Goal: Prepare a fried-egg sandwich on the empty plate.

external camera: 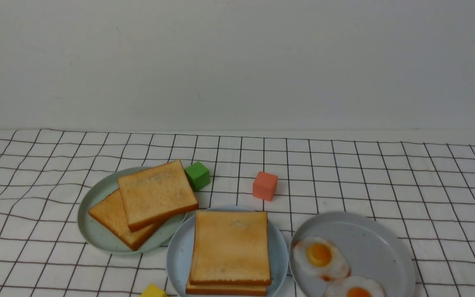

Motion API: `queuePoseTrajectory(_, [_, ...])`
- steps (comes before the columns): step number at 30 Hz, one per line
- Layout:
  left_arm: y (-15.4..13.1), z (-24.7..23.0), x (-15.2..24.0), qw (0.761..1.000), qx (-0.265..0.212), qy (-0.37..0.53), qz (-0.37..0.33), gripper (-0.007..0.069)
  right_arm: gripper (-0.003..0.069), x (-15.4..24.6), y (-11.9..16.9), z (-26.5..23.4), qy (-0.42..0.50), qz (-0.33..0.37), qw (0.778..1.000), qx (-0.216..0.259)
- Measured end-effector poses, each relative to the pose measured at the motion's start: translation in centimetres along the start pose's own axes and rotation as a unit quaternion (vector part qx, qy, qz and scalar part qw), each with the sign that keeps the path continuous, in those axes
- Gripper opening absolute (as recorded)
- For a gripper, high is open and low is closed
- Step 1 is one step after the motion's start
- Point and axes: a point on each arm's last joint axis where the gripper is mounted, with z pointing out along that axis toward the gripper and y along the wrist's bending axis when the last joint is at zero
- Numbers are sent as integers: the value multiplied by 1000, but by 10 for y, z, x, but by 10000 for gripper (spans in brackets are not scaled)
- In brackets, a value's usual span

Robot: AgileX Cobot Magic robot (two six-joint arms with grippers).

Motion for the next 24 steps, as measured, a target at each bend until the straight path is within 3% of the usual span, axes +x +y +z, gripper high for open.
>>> queuePoseTrajectory(24, [0, 0, 0, 1000, 0, 0, 0, 56, 179, 0, 0, 0, 0, 0, 1000, 0])
